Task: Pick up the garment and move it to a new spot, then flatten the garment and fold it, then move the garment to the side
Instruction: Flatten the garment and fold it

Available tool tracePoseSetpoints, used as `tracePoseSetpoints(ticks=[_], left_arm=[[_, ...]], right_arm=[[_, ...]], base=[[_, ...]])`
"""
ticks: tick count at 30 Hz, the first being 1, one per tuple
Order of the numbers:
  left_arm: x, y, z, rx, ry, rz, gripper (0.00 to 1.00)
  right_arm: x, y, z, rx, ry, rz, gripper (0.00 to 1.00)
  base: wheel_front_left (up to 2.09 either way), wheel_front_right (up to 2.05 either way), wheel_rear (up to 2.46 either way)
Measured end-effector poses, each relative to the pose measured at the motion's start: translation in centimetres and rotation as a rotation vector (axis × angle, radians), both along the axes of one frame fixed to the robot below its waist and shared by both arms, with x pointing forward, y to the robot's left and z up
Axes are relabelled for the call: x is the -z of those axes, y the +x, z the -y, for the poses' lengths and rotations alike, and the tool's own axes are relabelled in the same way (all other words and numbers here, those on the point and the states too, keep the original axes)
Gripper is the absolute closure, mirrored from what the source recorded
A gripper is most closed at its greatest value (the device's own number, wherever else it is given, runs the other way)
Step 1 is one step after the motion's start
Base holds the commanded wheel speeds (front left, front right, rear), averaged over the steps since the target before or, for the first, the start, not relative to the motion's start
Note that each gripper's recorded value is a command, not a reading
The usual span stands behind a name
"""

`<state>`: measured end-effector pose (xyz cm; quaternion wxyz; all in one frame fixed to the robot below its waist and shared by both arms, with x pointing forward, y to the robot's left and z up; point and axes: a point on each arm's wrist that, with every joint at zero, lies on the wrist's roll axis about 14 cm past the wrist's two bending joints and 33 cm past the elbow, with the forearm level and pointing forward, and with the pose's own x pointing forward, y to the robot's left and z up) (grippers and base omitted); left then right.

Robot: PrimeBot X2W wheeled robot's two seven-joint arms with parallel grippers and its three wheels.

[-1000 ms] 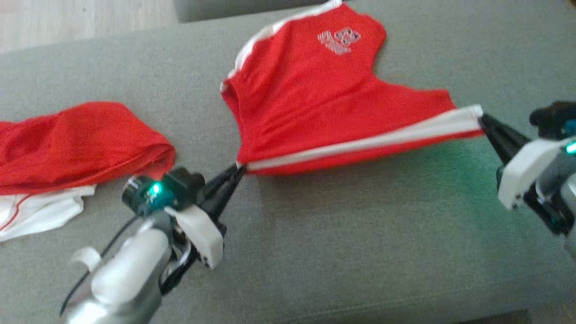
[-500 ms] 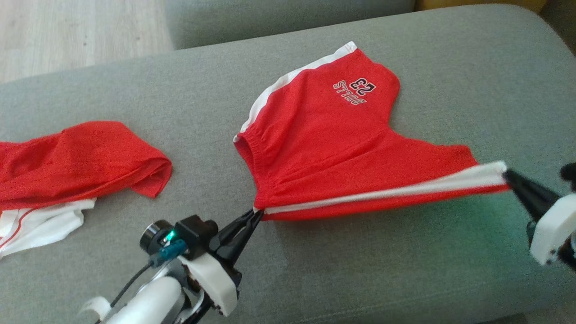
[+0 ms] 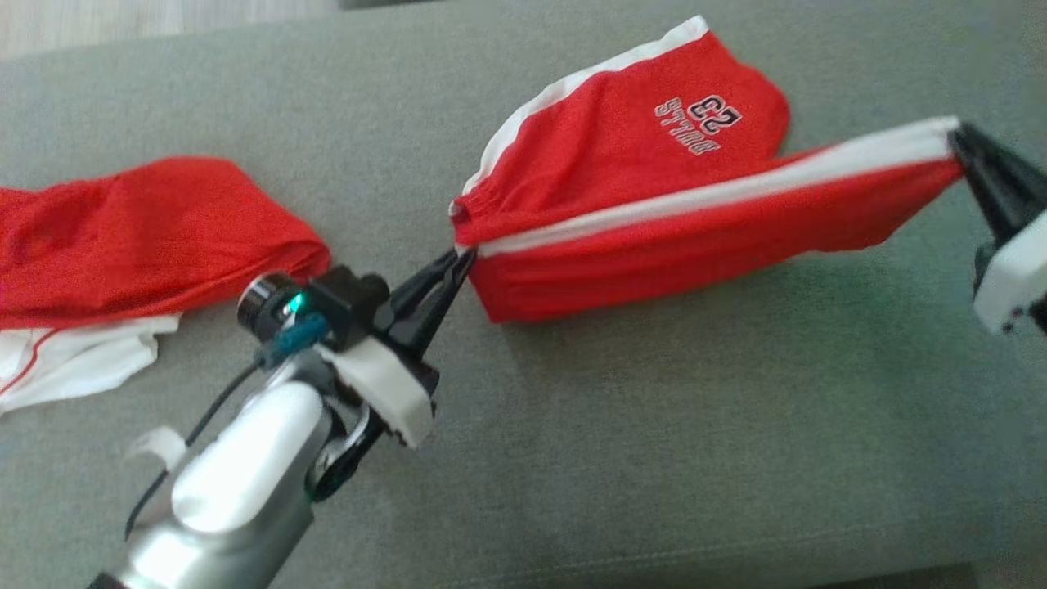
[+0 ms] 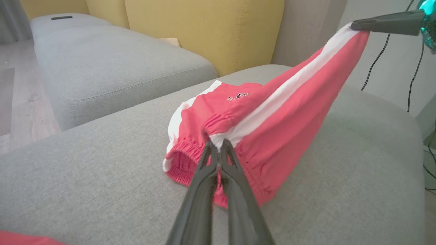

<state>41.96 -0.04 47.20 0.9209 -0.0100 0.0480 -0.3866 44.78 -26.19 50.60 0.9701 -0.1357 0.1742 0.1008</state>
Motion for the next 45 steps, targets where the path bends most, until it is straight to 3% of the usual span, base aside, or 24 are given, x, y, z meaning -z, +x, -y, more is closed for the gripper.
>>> tracePoseSetpoints(ticks=[30,45], left_arm=[[5.6,10.0,-2.4,-0.121,0.065,-0.103,1.00],[7.9,11.8,-3.0,-0.152,0.067,-0.128,1.00]], right_arm=[[4.6,16.5,-5.2,-0.161,-0.197,-0.009,1.00],[8.8,19.7,-5.1,-0.166,-0.244,-0.059,1.00]], base=[[0.00,0.00,0.00],[0.00,0.00,0.00]])
